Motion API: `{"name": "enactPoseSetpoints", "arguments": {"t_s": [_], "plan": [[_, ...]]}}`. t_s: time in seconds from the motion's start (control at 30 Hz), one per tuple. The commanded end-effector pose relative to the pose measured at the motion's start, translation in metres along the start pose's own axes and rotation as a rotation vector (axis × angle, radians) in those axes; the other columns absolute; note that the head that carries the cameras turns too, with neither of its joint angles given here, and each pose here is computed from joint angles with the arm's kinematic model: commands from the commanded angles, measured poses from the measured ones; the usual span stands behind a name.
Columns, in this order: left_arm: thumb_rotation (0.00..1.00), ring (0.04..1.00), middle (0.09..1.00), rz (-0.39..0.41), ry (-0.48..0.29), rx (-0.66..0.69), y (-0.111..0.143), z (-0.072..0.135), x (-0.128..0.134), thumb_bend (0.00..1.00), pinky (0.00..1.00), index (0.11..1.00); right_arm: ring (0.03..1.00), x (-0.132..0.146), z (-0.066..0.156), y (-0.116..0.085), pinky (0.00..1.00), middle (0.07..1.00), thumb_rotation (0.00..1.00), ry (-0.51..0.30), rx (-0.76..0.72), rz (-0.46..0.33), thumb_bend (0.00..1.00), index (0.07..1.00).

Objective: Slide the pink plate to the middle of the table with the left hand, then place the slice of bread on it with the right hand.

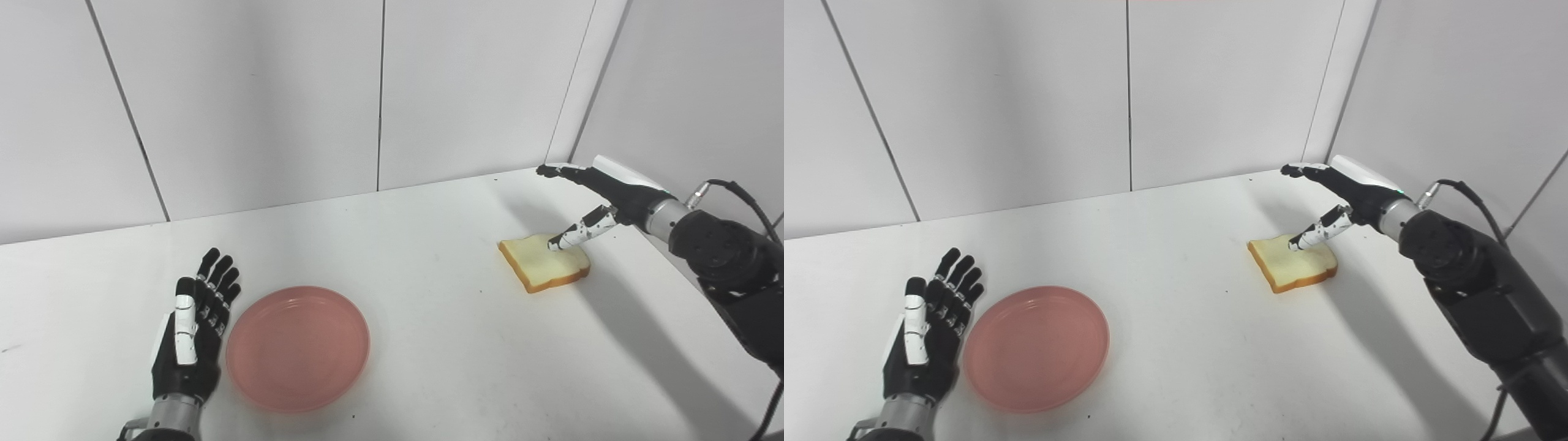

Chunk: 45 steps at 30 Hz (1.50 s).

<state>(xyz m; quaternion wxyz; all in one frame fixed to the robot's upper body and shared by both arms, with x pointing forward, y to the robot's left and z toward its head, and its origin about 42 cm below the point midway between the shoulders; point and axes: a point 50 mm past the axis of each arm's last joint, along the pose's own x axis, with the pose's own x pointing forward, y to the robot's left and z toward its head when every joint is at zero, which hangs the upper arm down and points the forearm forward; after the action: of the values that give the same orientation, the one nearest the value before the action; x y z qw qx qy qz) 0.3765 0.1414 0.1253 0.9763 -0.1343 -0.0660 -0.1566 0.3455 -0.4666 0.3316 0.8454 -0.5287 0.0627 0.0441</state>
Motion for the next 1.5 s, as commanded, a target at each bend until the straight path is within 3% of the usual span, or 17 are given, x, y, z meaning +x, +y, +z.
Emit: {"name": "enactPoseSetpoints", "arguments": {"t_s": [0.0, 0.37, 0.57, 0.77, 1.33, 1.47], "plan": [[0.98, 0.959, 0.950, 0.010, -0.012, 0.008, 0.001, -0.007, -0.005, 0.73, 0.98, 0.928, 0.963, -0.001, 0.013, -0.032, 0.95, 0.932, 0.13, -0.051, -0.077, -0.046, 0.88, 0.894], [0.98, 0.938, 0.934, -0.001, -0.061, 0.031, 0.007, -0.002, -0.007, 0.73, 0.95, 0.920, 1.000, 0.018, 0.020, -0.031, 0.95, 0.987, 0.12, 0.006, -0.163, 0.080, 0.93, 0.933], [0.99, 0.934, 0.930, -0.003, -0.066, 0.056, 0.009, -0.001, -0.008, 0.75, 0.93, 0.917, 0.993, 0.029, 0.023, -0.024, 0.88, 0.991, 0.17, 0.029, -0.291, 0.108, 0.97, 0.930], [0.99, 0.933, 0.931, -0.005, -0.067, 0.050, 0.009, 0.001, -0.009, 0.73, 0.94, 0.917, 1.000, 0.038, 0.024, -0.016, 1.00, 0.969, 0.22, 0.077, -0.417, 0.133, 1.00, 0.930], [0.98, 0.928, 0.928, -0.004, -0.067, 0.053, 0.009, 0.003, -0.010, 0.72, 0.93, 0.912, 1.000, 0.050, 0.026, -0.002, 1.00, 1.000, 0.18, 0.124, -0.554, 0.221, 1.00, 0.979], [0.99, 0.932, 0.933, -0.006, -0.061, 0.050, 0.009, 0.003, -0.009, 0.70, 0.93, 0.914, 1.000, 0.053, 0.027, 0.001, 1.00, 1.000, 0.22, 0.146, -0.608, 0.243, 1.00, 0.987]]}}
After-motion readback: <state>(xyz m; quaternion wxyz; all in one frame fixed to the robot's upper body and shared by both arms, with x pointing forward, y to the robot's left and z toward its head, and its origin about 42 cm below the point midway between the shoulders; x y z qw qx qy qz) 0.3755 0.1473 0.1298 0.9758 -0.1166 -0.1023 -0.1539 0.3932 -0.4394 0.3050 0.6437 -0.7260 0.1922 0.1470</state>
